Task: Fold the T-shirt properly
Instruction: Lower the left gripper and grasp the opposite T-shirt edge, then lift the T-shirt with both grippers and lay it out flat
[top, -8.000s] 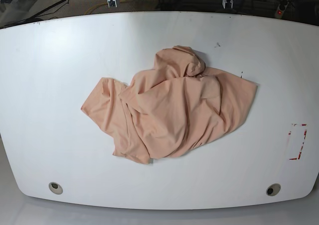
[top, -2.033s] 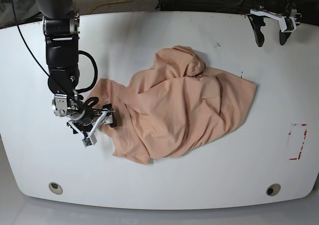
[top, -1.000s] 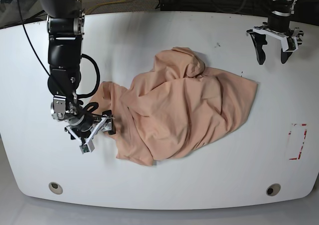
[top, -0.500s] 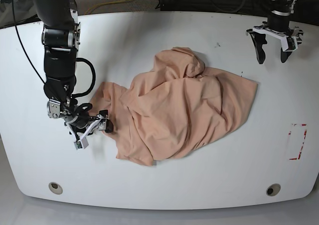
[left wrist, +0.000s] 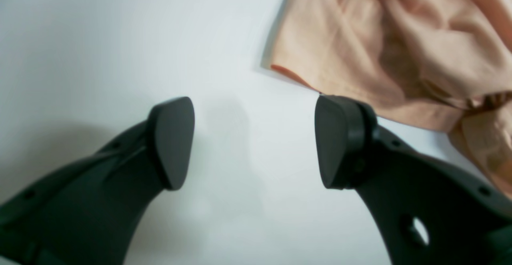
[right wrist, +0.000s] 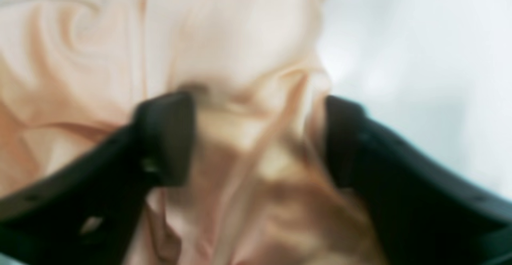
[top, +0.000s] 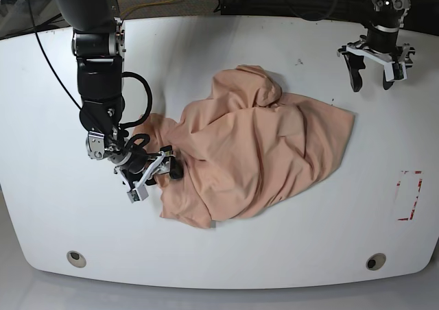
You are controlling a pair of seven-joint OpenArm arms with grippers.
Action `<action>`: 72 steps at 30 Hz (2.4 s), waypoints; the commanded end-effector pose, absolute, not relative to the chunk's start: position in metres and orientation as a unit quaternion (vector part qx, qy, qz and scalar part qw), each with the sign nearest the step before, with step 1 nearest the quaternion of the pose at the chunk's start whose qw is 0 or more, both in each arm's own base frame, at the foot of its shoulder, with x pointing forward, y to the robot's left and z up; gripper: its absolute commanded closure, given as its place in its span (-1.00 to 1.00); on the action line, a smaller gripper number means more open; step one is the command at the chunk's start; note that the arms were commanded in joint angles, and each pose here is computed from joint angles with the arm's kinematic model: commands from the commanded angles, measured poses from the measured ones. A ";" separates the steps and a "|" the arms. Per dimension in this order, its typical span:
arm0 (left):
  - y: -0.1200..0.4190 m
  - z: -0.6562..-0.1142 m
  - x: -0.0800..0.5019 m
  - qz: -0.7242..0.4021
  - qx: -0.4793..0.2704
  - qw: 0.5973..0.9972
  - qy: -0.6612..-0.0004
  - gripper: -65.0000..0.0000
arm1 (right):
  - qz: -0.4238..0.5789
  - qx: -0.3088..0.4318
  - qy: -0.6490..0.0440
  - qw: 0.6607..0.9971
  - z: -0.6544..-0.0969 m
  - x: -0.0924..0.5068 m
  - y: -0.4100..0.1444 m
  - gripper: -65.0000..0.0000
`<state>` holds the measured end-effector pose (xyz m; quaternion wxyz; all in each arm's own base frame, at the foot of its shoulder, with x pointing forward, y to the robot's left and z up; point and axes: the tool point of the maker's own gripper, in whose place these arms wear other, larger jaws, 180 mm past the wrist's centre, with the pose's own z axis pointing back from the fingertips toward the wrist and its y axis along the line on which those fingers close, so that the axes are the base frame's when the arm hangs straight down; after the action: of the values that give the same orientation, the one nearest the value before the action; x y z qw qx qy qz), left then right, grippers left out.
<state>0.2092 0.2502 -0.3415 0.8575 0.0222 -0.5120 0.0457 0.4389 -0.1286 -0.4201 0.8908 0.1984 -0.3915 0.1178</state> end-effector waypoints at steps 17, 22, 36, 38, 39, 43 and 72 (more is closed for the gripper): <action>0.270 -0.378 0.286 0.111 0.005 0.874 -0.473 -0.35 | 0.135 0.175 -0.386 0.896 -0.415 0.438 -0.149 1.00; 0.272 -0.401 0.300 0.119 -0.010 0.883 -0.453 -0.35 | 0.148 0.170 -0.402 0.887 -0.408 0.433 -0.145 1.00; 0.215 -0.427 0.315 0.023 -0.083 0.903 -0.421 -0.34 | 0.152 0.170 -0.406 0.885 -0.406 0.432 -0.143 1.00; 0.213 -0.428 0.314 0.023 -0.085 0.903 -0.420 -0.34 | 0.152 0.171 -0.404 0.886 -0.408 0.430 -0.143 1.00; 0.213 -0.428 0.314 0.023 -0.085 0.903 -0.420 -0.34 | 0.152 0.171 -0.404 0.886 -0.408 0.430 -0.142 1.00; 0.213 -0.434 0.312 0.026 -0.085 0.906 -0.413 -0.23 | 0.152 0.173 -0.404 0.886 -0.408 0.430 -0.141 1.00; 0.278 -0.349 0.340 -0.030 0.005 0.893 -0.450 1.00 | 0.242 0.093 -0.477 0.840 -0.291 0.463 -0.141 1.00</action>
<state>0.3204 0.2719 -0.3847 0.9140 -0.0067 -0.4051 -0.0213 0.4437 -0.1354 -0.3270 0.8591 0.1041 -0.4382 0.2430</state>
